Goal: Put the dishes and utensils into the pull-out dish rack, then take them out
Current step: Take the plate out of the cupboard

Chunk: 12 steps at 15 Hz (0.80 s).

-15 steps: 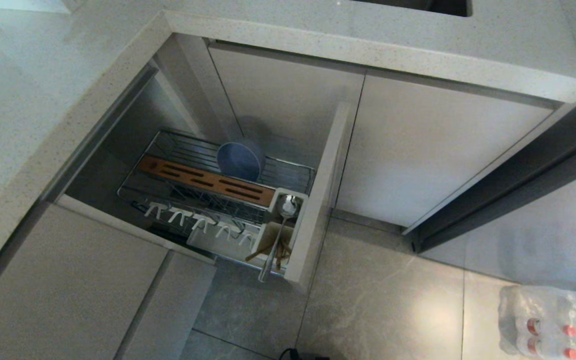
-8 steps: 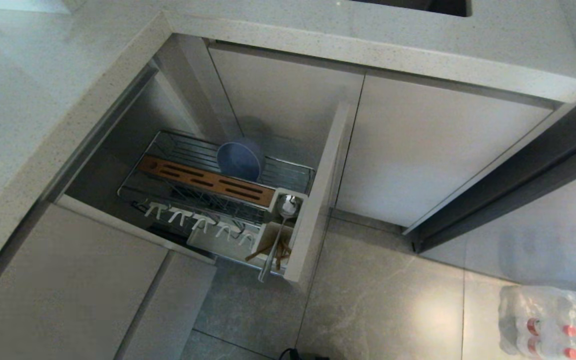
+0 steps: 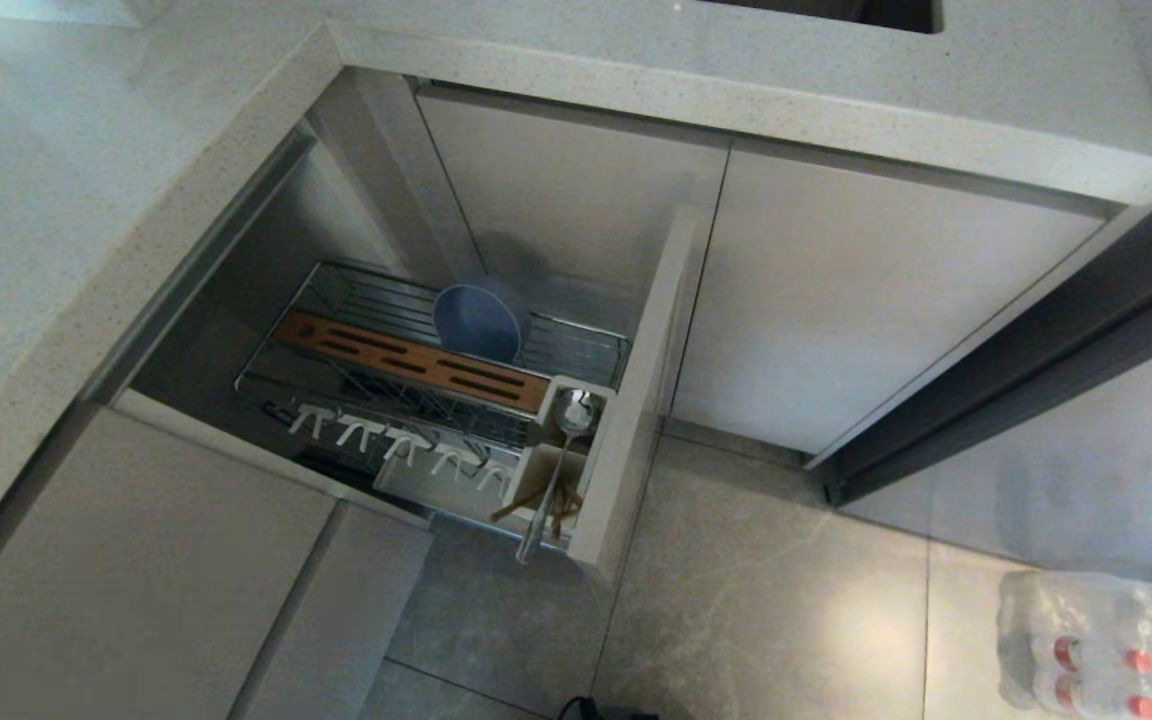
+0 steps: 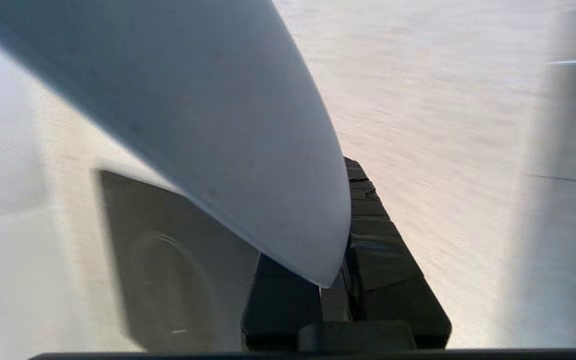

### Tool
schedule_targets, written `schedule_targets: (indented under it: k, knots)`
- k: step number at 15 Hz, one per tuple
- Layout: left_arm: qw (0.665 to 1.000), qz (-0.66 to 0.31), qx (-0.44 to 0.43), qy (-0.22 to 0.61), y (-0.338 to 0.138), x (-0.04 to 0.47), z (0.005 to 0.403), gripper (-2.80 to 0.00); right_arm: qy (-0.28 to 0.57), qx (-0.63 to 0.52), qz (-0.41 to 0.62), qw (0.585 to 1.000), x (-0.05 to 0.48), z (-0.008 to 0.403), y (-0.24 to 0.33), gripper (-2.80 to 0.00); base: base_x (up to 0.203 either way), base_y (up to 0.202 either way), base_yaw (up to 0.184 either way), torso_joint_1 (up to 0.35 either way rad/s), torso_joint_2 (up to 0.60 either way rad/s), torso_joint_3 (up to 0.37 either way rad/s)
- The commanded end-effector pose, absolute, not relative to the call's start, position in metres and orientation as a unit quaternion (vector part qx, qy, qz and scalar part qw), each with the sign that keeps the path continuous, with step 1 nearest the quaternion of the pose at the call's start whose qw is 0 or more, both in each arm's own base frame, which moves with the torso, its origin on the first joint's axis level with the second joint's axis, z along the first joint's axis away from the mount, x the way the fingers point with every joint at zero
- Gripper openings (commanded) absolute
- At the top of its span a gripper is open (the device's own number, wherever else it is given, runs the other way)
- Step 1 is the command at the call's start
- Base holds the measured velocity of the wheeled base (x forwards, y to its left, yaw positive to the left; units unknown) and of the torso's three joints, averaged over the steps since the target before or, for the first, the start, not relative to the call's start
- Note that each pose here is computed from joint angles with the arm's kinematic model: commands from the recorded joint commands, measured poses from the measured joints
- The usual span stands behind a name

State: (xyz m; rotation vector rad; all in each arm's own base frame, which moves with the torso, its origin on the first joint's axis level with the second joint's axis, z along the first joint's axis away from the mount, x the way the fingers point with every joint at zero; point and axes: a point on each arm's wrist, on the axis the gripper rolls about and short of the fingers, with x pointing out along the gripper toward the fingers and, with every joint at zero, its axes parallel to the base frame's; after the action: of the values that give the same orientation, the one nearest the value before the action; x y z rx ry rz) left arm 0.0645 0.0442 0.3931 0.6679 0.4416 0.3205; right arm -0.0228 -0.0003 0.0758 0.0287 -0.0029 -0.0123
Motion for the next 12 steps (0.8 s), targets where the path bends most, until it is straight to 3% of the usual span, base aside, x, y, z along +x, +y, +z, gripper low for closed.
schedule_targets:
  k: [1,12]
  knots:
    - [0.897,0.170,0.339,0.227,0.057,0.086,0.383,-2.80,-0.001,0.015,-0.006,1.000,-0.023,0.076,0.000,-2.80,0.000,0.000,0.000,0.000,0.00,0.000]
    - [0.827,0.250,0.367,0.343,0.063,0.112,0.344,-2.80,-0.001,0.015,-0.006,1.000,-0.023,0.076,0.000,-2.80,0.000,0.000,0.000,0.000,0.00,0.000]
